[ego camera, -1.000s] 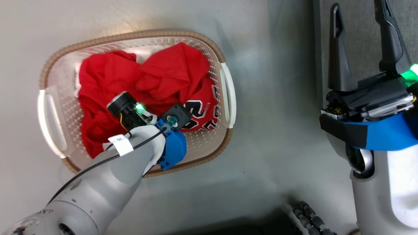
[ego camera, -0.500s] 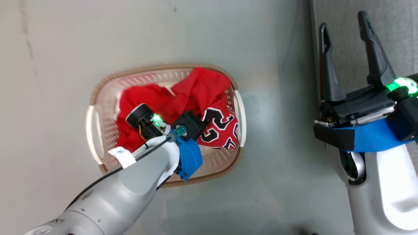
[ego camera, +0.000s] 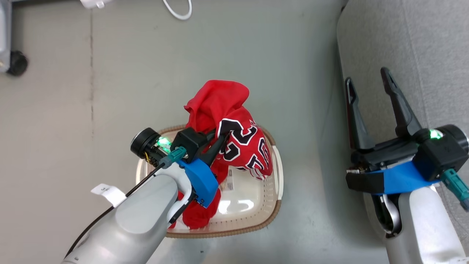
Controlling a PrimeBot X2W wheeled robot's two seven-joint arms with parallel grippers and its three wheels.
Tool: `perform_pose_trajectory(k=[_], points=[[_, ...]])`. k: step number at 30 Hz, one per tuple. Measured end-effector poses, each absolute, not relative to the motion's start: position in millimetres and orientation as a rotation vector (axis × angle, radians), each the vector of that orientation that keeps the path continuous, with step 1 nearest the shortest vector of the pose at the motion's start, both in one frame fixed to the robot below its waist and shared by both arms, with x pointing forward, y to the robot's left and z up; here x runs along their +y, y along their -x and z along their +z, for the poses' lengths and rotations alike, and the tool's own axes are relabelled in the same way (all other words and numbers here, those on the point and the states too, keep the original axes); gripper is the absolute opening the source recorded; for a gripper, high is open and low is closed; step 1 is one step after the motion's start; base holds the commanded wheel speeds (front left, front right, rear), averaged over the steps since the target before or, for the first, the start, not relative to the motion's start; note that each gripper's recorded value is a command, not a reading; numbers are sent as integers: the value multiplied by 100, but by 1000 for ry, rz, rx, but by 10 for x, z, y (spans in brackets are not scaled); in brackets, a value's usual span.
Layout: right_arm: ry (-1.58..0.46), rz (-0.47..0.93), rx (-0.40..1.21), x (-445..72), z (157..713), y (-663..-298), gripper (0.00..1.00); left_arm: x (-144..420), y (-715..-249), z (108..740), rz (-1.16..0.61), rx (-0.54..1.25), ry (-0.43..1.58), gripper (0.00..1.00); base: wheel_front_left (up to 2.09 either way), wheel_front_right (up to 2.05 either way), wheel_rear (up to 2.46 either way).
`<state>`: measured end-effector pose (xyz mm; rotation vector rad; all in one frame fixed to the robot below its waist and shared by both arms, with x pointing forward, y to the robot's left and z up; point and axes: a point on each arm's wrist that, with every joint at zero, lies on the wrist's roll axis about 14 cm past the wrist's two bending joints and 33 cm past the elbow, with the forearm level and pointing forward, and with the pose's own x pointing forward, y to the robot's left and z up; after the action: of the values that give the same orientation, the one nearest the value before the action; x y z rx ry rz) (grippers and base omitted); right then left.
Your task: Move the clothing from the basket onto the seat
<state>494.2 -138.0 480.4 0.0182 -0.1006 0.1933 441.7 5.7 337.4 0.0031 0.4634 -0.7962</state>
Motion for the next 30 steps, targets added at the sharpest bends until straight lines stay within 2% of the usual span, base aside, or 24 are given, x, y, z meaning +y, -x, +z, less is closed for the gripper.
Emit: perform_pose_trajectory(k=[9,21,30], points=[[-25,197,-155,-1363,5145,-4671,100,259,-4629,4183,-705,250,2,0,0,0,0],[-32,199,-197,-1353,5405,-4299,100,338,-4594,5193,-674,-7,10,0,0,0,0],[-41,215,-212,-1295,5479,-4165,100,296,-4487,5595,-677,-105,35,0,0,0,0]])
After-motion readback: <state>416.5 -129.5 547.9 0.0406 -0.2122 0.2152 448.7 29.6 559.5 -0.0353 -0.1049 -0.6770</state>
